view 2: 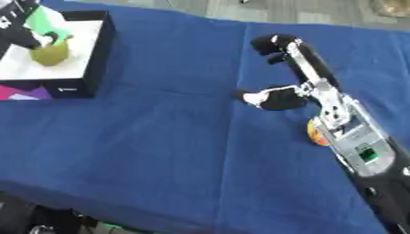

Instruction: Pick up the objects with one hand, pass them to the other hand, and then place them into the box on the other side of the table.

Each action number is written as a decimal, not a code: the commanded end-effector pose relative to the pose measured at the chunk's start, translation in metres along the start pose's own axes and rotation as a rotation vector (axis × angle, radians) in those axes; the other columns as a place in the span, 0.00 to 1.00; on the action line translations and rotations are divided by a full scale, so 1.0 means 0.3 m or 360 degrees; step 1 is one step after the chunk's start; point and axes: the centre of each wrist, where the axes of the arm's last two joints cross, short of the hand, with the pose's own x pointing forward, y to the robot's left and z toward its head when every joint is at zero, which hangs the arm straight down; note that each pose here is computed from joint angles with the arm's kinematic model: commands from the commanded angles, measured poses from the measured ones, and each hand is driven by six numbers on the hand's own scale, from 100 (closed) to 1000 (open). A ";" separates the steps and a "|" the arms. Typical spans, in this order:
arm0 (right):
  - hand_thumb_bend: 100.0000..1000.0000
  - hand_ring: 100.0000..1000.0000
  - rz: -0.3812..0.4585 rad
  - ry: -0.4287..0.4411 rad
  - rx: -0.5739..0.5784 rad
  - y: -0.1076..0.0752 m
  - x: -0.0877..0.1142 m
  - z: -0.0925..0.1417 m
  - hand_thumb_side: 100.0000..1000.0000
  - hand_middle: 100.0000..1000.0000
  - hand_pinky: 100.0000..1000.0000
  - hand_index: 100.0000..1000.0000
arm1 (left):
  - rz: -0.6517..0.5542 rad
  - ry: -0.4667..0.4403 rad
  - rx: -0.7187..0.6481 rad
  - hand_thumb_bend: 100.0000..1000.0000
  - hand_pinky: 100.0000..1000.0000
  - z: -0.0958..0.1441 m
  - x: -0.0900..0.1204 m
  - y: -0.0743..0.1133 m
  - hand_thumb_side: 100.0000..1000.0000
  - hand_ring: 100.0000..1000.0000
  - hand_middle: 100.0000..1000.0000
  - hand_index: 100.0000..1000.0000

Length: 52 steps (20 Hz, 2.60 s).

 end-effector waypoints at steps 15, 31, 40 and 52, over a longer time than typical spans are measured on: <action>0.62 0.76 0.0031 -0.0073 -0.0047 -0.055 0.046 -0.008 0.00 0.68 0.71 0.76 | -0.0160 0.0163 0.0163 0.74 0.78 -0.034 -0.060 -0.009 0.35 0.79 0.77 0.78; 0.61 0.76 0.0049 -0.0083 -0.0099 -0.101 0.078 0.007 0.00 0.68 0.72 0.76 | 0.0361 -0.0025 0.0469 0.22 0.75 0.058 0.021 0.085 0.49 0.72 0.73 0.71; 0.61 0.76 0.0103 -0.0040 -0.0097 -0.147 0.135 0.075 0.00 0.67 0.72 0.75 | 0.0967 -0.0276 0.0592 0.09 0.75 0.209 0.138 0.077 0.60 0.73 0.75 0.68; 0.59 0.74 0.0228 0.0218 0.0012 -0.162 0.132 0.192 0.00 0.64 0.72 0.73 | 0.1145 -0.0246 0.0590 0.07 0.76 0.267 0.142 0.026 0.63 0.72 0.74 0.68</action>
